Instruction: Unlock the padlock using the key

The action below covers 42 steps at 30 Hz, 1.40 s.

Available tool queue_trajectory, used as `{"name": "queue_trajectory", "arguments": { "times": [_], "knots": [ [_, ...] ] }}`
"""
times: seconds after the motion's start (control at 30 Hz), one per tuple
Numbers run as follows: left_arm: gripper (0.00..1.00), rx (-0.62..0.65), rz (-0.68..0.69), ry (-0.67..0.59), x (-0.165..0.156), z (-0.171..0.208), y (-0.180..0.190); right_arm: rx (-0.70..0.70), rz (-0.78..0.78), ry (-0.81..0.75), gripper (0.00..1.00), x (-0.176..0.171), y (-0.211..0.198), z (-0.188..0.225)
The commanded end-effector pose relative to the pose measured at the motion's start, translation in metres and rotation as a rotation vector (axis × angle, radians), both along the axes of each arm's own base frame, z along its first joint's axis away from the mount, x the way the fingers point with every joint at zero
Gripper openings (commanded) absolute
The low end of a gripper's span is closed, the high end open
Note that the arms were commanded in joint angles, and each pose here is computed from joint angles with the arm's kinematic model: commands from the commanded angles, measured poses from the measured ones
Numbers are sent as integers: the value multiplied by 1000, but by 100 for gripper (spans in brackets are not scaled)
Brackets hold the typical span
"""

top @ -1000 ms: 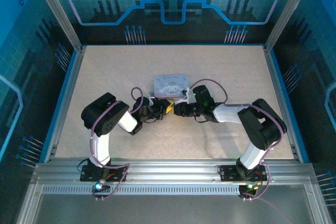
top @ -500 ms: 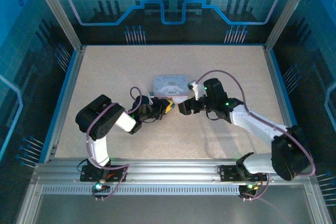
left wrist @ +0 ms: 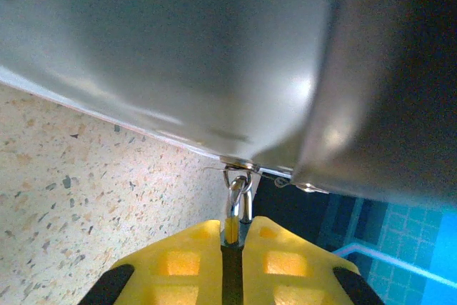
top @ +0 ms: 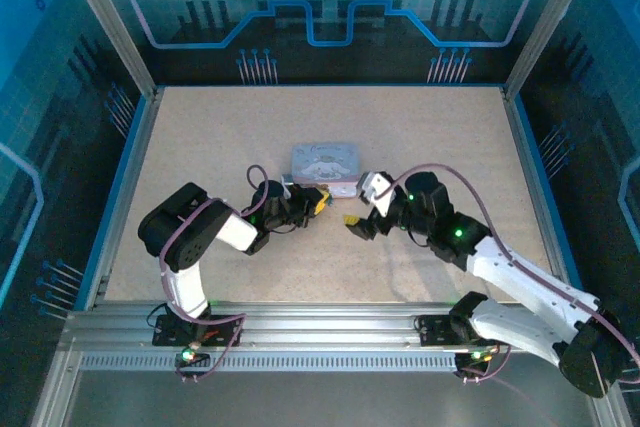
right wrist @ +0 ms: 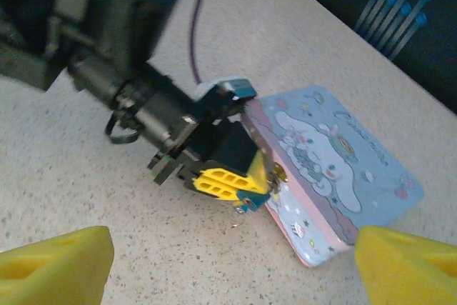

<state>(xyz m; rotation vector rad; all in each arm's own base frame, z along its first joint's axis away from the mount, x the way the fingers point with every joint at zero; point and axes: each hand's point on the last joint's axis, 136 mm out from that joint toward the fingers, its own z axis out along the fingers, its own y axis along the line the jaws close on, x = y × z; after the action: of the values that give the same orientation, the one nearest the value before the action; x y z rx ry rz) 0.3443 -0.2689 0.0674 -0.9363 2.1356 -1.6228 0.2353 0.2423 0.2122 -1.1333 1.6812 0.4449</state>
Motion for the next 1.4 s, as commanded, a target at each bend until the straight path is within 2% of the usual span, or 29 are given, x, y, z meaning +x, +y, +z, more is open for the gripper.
{"name": "queue_trajectory", "arguments": {
  "times": [0.0,0.5,1.03,1.37],
  "knots": [
    [2,-29,-3,-84,8,27,-3,-76,77,-216,89,-3,4,12],
    [2,-40,0,-70,7,27,-2,-414,70,-237,89,10,0,-31],
    [2,-49,8,-61,7,29,-2,-555,129,-276,89,13,-2,-59],
    [2,-61,11,-54,6,30,-2,-612,192,-306,88,19,11,-81]
  ]
}}
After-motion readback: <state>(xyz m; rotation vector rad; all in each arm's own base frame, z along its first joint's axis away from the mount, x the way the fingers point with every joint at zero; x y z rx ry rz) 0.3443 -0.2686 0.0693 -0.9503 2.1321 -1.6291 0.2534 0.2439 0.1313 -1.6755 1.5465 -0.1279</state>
